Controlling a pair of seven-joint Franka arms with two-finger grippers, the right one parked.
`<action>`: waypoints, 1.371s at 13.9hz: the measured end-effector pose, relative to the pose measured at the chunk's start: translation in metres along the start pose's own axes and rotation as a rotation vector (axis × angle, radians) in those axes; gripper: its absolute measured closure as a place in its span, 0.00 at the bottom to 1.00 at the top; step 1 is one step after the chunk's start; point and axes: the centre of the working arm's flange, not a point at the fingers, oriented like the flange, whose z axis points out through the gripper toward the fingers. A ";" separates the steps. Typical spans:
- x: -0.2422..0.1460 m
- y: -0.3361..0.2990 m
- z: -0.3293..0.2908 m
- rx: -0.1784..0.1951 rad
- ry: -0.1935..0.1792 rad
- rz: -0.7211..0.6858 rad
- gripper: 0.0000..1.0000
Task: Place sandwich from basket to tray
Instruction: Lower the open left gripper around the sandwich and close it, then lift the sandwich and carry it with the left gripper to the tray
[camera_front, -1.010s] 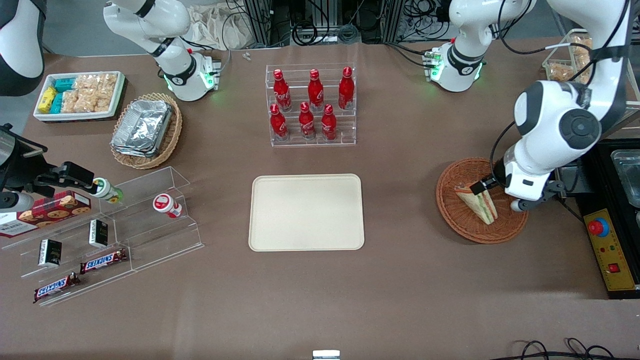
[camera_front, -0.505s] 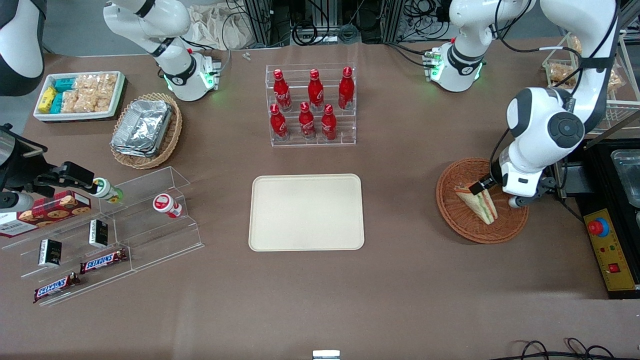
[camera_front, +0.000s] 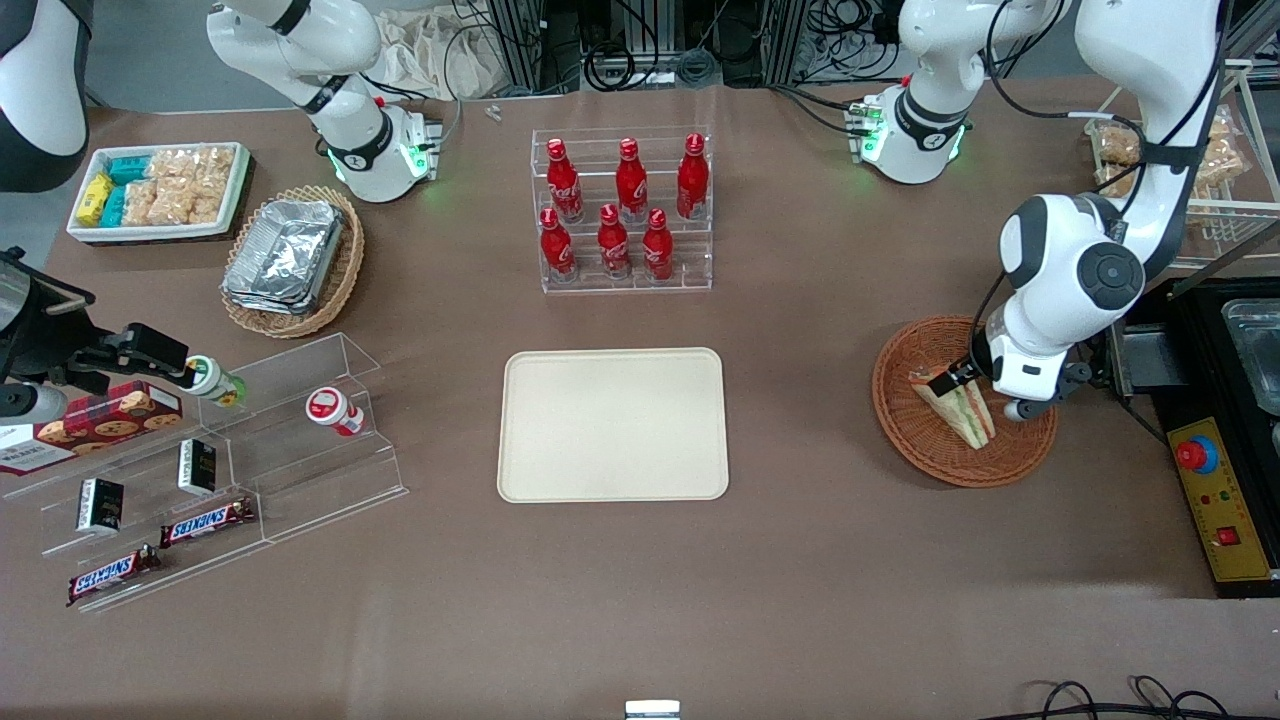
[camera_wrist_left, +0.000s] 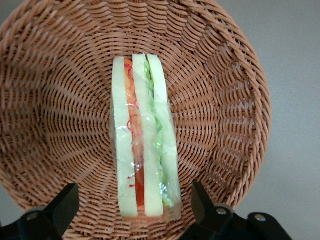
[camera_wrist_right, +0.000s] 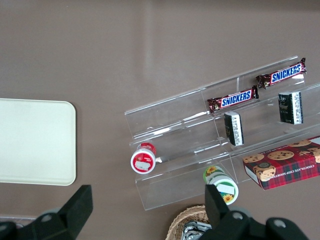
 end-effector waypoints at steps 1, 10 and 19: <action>0.000 0.000 0.004 0.001 -0.005 0.000 0.00; 0.009 -0.003 0.018 -0.023 0.016 -0.013 0.68; 0.019 0.046 -0.118 0.071 -0.034 -0.039 0.84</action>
